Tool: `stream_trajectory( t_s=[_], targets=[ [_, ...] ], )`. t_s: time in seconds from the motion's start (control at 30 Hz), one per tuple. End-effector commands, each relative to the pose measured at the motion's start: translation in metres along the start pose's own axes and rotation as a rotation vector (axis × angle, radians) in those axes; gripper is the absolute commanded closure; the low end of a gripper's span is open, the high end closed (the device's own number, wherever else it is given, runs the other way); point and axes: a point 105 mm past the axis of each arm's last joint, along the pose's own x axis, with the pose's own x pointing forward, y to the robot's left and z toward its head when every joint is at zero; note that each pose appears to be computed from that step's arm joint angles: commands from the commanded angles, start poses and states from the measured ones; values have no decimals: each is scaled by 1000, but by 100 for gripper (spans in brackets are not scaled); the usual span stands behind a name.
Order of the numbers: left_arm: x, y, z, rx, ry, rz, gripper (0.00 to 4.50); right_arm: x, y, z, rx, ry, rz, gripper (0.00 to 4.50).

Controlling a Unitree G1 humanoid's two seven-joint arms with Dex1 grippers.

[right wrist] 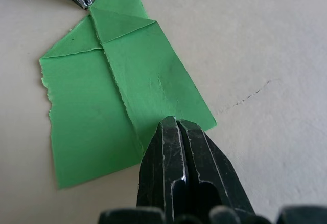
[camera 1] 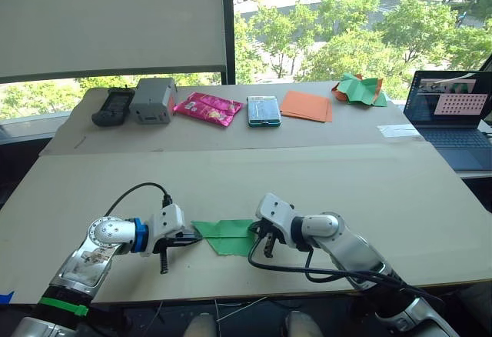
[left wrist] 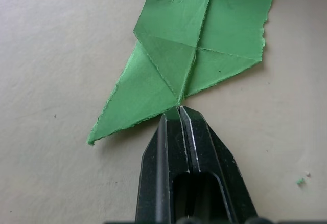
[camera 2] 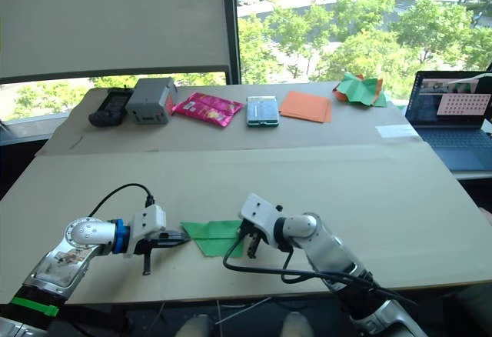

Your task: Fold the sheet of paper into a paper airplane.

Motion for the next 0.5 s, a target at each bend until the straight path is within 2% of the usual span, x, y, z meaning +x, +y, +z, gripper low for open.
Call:
stream_trajectory(
  t_s=[0.03, 0.13, 0.27, 0.37, 0.43, 0.5],
  targets=[
    [-8, -5, -32, -123, 100, 14, 450, 3, 2, -15, 45, 58, 7, 448],
    [-13, -1, -21, -122, 68, 46, 450, 3, 1, -7, 29, 24, 5, 448],
    [-32, 7, 9, -166, -34, 125, 450, -2, -3, 13, 14, -48, -19, 448],
    [-40, 7, 22, -190, -72, 145, 450, -5, -6, 22, 8, -81, -29, 448],
    [-49, 7, 32, -226, -118, 155, 450, -14, -7, 41, 7, -156, -33, 448],
    [-54, 9, 37, -239, -138, 181, 450, -23, -7, 56, -5, -209, -22, 387]
  ],
)
